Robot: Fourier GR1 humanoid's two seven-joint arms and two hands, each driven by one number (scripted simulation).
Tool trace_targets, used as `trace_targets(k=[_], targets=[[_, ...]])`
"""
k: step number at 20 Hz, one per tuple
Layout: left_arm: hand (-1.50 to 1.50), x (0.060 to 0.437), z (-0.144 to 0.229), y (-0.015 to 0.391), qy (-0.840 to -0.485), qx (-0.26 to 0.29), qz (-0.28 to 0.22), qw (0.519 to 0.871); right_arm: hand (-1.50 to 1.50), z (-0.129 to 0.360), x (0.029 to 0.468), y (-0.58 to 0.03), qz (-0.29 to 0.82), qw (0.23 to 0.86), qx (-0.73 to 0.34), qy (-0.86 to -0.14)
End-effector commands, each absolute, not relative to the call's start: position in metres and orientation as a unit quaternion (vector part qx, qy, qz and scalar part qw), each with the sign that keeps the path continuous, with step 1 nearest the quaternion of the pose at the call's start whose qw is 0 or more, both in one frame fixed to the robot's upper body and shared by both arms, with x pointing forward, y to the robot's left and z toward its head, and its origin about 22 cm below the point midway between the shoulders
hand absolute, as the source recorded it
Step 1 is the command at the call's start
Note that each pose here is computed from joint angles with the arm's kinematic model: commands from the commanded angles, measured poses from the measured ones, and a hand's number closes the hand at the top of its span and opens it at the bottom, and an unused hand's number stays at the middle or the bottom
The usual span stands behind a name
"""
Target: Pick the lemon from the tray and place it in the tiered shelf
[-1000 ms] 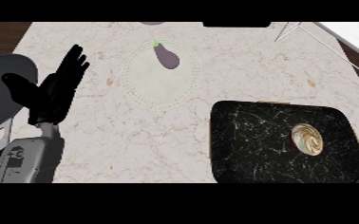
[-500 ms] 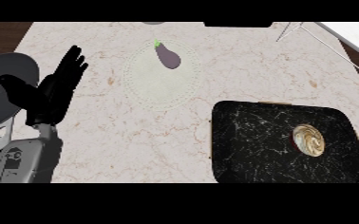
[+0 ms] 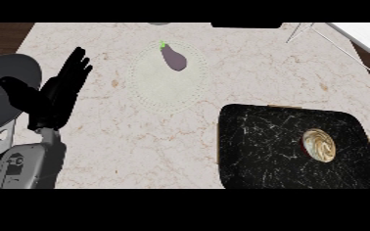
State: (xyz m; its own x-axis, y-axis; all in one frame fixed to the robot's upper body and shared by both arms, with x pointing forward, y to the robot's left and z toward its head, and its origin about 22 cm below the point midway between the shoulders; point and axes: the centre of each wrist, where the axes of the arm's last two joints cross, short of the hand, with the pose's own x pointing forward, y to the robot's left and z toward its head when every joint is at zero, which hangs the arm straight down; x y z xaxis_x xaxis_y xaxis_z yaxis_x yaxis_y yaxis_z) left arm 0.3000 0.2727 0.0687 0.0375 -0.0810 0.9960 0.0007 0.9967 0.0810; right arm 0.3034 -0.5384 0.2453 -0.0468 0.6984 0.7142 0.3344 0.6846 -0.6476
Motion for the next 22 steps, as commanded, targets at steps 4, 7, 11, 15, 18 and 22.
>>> trace_targets(k=[4,7,11,15,18,22], targets=[[0.0,0.298,0.068,0.295,-0.694,0.031,-0.025,0.719,1.5,0.213,0.3,-0.558,0.163,0.584,-0.363,-0.708],[0.0,0.302,0.067,0.266,-0.693,0.031,-0.034,0.719,1.5,0.233,0.301,-0.566,0.15,0.589,-0.364,-0.706],[0.0,0.295,0.074,0.261,-0.698,0.024,-0.034,0.715,-1.5,0.204,0.305,-0.563,0.077,0.601,-0.429,-0.67],[0.0,0.31,0.074,0.259,-0.7,0.031,-0.039,0.712,-1.5,0.226,0.314,-0.559,0.035,0.566,-0.417,-0.71],[0.0,0.306,0.078,0.255,-0.703,0.026,-0.038,0.71,-1.5,0.222,0.299,-0.573,0.012,0.535,-0.418,-0.734],[0.0,0.308,0.075,0.255,-0.702,0.016,-0.038,0.711,-1.5,0.234,0.296,-0.577,-0.003,0.533,-0.413,-0.738]])
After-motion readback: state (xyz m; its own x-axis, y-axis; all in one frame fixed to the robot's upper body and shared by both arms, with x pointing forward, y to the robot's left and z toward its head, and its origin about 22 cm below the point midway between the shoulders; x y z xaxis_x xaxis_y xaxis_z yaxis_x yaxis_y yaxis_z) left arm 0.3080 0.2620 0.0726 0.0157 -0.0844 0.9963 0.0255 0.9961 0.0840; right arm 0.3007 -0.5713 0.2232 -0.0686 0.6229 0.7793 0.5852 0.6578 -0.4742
